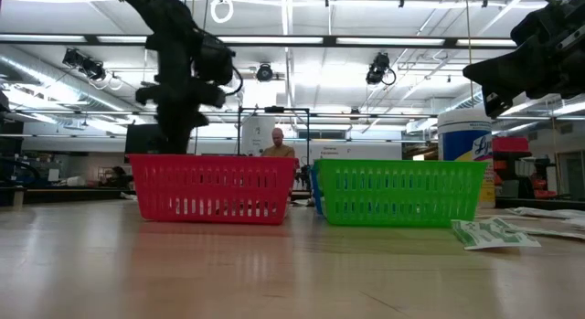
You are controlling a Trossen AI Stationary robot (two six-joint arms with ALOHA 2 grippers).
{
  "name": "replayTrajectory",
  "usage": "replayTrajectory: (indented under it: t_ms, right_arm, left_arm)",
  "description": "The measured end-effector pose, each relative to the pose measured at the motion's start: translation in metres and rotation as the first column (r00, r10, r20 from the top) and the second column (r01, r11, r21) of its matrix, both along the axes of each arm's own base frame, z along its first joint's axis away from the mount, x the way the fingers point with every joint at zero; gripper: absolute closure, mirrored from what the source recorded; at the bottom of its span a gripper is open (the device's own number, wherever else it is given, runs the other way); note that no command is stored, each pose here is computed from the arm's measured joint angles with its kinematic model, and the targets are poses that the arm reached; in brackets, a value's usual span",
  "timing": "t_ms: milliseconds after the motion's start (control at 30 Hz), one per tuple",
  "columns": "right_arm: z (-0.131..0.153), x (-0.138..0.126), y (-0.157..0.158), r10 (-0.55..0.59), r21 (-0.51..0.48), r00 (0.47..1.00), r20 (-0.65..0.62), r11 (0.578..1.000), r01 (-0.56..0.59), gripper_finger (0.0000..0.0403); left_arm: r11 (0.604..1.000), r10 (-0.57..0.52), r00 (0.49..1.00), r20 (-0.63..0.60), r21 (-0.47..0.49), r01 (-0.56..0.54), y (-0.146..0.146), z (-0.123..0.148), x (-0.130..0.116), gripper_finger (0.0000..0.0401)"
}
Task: Pick & Place First Aid Supplies
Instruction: Put the gray towelette pack into the black bin
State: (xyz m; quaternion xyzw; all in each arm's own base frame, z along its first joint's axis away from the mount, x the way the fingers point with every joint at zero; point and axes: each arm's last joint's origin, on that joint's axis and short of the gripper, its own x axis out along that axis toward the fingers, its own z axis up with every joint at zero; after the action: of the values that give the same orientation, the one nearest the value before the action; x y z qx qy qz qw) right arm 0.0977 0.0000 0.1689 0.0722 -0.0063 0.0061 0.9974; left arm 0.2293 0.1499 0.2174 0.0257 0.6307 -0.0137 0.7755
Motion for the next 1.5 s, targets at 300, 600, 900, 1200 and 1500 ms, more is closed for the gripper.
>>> replayTrajectory:
  t_ms: [300,600,900,1200,1500]
  right_arm:
    - [0.0,0.0,0.0,0.0,0.0,1.0,0.0,1.0,0.0,0.0385]
    - [0.0,0.0,0.0,0.0,0.0,1.0,0.0,1.0,0.0,0.0385]
    - [0.0,0.0,0.0,0.0,0.0,1.0,0.0,1.0,0.0,0.0385]
    - [0.0,0.0,0.0,0.0,0.0,1.0,0.0,1.0,0.0,0.0385]
    - [0.0,0.0,0.0,0.0,0.0,1.0,0.0,1.0,0.0,0.0385]
  left_arm:
    - [0.98,-0.112,0.931,0.349,-0.117,0.162,-0.008,0.017,0.029,0.0396]
    - [0.949,-0.212,0.811,0.545,-0.082,0.303,-0.02,0.027,0.052,0.0396]
    - [0.933,-0.266,0.78,0.566,-0.051,0.355,-0.032,0.022,0.067,0.0389]
    - [0.938,-0.282,0.791,0.543,-0.016,0.346,-0.041,0.02,0.073,0.0386]
    - [0.979,-0.177,0.857,0.483,0.002,0.202,-0.037,0.018,0.073,0.0318]
